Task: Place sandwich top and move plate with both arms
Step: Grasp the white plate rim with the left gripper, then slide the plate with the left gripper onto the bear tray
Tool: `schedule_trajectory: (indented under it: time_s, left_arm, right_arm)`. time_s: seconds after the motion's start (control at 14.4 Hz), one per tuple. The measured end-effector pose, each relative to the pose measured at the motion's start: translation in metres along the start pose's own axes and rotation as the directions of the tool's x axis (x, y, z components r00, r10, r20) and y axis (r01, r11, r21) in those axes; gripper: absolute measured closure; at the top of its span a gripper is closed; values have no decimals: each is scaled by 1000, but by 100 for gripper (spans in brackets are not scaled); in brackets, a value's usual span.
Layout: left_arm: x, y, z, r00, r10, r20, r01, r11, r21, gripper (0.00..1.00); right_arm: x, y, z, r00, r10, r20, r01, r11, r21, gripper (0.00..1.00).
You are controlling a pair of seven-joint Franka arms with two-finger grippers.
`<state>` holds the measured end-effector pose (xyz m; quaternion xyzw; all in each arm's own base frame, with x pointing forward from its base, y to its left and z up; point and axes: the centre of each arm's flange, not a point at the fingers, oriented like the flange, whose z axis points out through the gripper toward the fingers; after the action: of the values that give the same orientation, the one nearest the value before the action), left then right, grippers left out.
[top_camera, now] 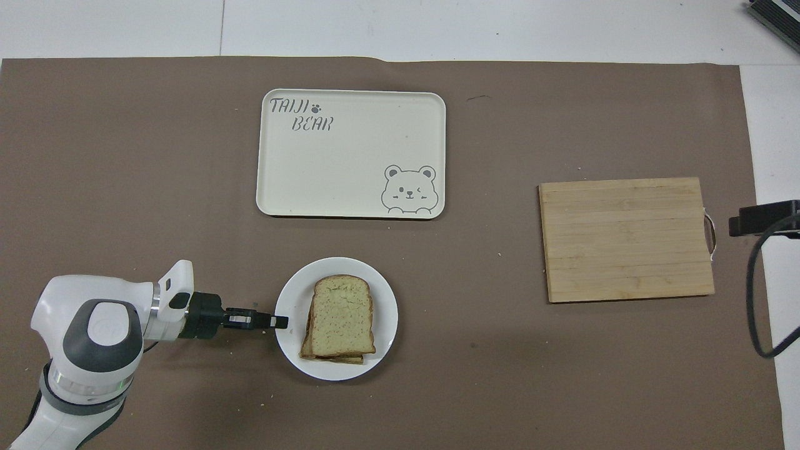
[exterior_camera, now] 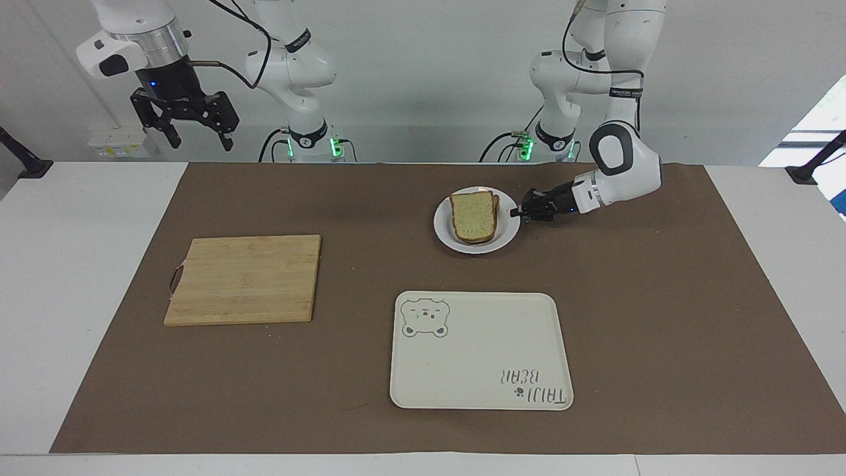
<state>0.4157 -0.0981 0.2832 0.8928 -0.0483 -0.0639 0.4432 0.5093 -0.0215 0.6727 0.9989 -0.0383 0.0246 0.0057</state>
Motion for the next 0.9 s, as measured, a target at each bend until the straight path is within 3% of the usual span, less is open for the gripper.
schedule_trajectory:
  time_s: [0.55, 0.9]
  left_arm:
    - [27, 14, -49, 998, -63, -15, 61, 992, -106, 96]
    - [61, 30, -68, 994, -110, -20, 107, 987, -121, 96]
  right_arm:
    - [0, 0, 0, 1000, 0, 0, 0, 1000, 0, 0]
    - [0, 0, 0, 1000, 0, 1, 0, 1000, 0, 0]
